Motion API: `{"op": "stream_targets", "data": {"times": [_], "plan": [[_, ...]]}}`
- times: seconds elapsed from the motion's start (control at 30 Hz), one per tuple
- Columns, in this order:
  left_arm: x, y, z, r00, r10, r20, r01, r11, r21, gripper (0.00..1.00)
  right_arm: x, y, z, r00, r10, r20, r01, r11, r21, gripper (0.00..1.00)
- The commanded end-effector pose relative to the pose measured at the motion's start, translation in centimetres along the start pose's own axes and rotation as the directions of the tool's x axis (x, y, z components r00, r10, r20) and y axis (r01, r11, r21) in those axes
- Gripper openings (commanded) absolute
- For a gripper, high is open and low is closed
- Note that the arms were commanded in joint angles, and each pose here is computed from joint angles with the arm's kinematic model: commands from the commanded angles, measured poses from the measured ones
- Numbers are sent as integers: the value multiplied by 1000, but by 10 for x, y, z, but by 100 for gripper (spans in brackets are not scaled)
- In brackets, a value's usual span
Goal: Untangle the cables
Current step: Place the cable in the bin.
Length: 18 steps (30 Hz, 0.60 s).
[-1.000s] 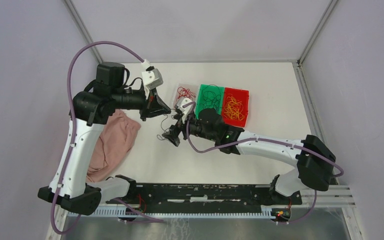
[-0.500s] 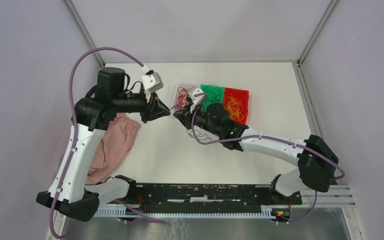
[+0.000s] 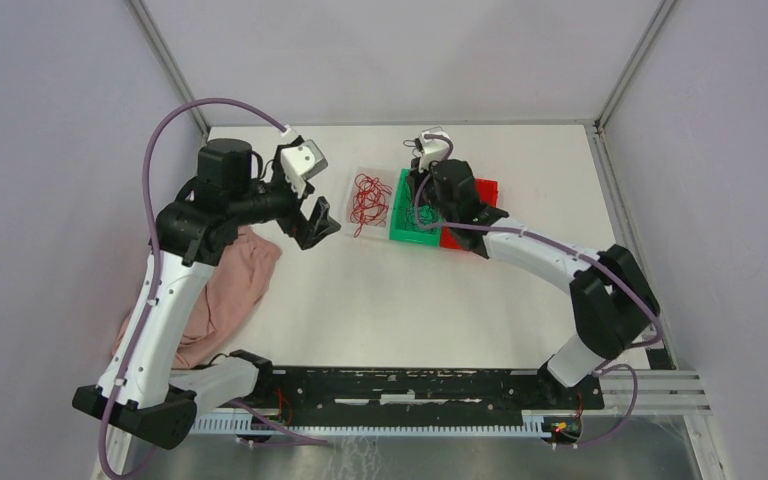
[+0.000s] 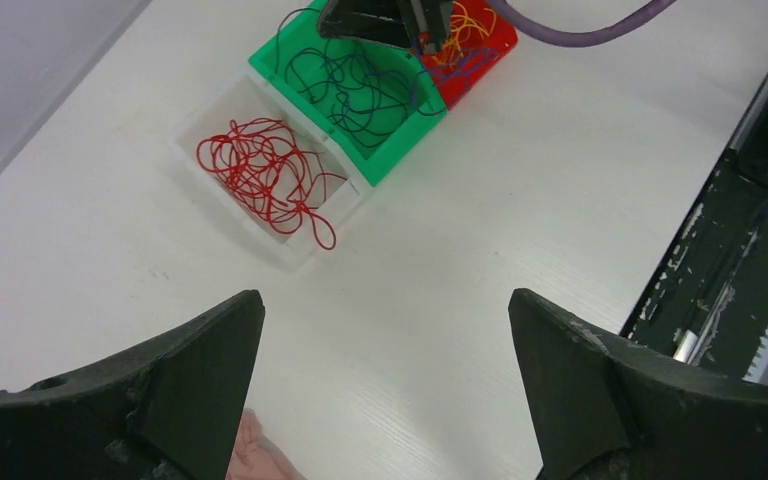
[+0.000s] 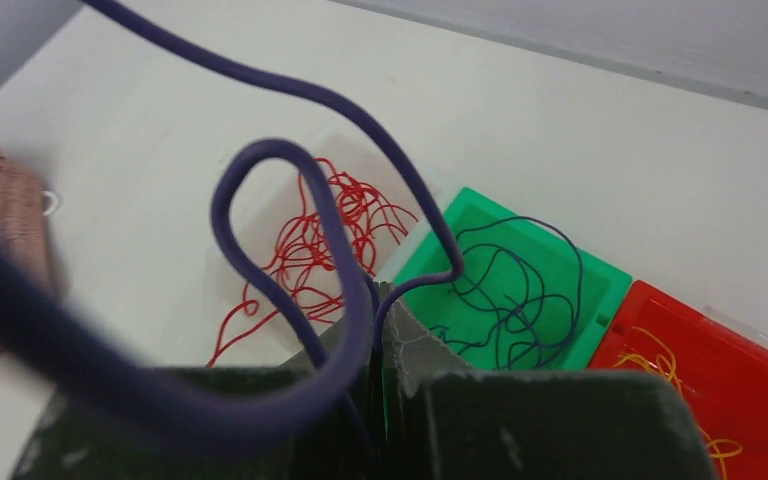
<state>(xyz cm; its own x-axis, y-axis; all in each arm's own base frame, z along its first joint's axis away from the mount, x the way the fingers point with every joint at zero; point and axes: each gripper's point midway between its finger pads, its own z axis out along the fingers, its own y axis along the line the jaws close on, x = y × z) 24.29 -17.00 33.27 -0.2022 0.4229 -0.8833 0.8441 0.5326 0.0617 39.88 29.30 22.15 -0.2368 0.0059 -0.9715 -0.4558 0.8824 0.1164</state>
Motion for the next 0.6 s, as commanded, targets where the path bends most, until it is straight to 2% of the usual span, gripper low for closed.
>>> {"op": "stream_targets", "data": {"times": [0.0, 0.2, 0.47, 0.57], "plan": [[-22, 14, -7, 997, 15, 79, -7, 995, -102, 99, -20, -23, 33, 999, -16, 45, 11, 992, 123, 6], [-22, 16, -3, 997, 15, 80, -8, 996, -94, 99, -4, -52, 72, 998, -45, 36, 33, 958, 284, 8], [-23, 22, 4, 997, 33, 75, -25, 995, -95, 99, 26, -68, 82, 997, -80, -17, 81, 929, 362, 30], [-26, 27, 6, 996, 41, 76, -33, 994, -105, 99, 26, -70, 74, 997, -72, -8, 70, 930, 361, 45]]}}
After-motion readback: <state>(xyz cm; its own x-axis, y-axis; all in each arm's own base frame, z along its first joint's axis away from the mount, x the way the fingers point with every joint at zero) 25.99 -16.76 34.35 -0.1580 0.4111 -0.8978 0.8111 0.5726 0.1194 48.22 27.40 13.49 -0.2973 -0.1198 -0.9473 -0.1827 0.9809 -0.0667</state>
